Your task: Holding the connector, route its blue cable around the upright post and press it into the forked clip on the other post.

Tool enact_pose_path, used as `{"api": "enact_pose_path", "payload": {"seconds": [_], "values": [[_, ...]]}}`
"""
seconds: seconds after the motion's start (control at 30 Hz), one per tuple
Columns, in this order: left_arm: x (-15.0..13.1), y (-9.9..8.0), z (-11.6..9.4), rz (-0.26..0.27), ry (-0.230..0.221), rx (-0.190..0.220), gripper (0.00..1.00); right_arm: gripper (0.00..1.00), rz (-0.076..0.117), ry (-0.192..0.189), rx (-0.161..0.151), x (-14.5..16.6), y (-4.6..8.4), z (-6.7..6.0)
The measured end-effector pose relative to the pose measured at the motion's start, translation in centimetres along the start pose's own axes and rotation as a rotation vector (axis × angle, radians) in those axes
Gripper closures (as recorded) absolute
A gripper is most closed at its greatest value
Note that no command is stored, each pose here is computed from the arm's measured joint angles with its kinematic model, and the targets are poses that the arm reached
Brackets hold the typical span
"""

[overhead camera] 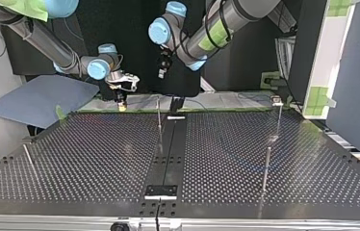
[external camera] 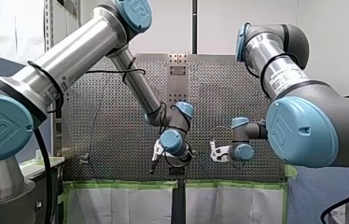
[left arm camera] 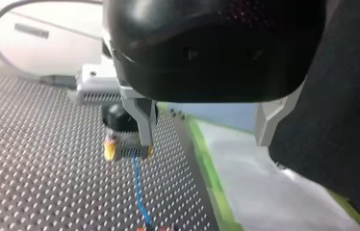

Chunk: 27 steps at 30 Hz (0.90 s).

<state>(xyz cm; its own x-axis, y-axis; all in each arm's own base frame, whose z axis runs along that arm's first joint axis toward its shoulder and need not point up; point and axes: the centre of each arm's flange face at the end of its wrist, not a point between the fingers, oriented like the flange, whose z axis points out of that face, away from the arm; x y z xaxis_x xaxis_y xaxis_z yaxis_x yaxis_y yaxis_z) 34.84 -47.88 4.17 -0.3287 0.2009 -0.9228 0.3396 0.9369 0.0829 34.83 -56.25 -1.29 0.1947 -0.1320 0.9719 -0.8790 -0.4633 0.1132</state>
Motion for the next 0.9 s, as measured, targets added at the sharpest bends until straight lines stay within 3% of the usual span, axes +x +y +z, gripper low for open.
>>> {"api": "enact_pose_path", "payload": {"seconds": [0.27,0.9], "values": [[-0.2,0.7,0.2,-0.042,-0.018,-0.059,0.00,1.00,0.001,0.000,0.003,0.0,-0.1,0.0],[-0.3,1.5,-0.1,-0.072,-0.040,-0.176,0.00,1.00,0.001,0.001,0.005,0.0,-0.2,0.0]]}}
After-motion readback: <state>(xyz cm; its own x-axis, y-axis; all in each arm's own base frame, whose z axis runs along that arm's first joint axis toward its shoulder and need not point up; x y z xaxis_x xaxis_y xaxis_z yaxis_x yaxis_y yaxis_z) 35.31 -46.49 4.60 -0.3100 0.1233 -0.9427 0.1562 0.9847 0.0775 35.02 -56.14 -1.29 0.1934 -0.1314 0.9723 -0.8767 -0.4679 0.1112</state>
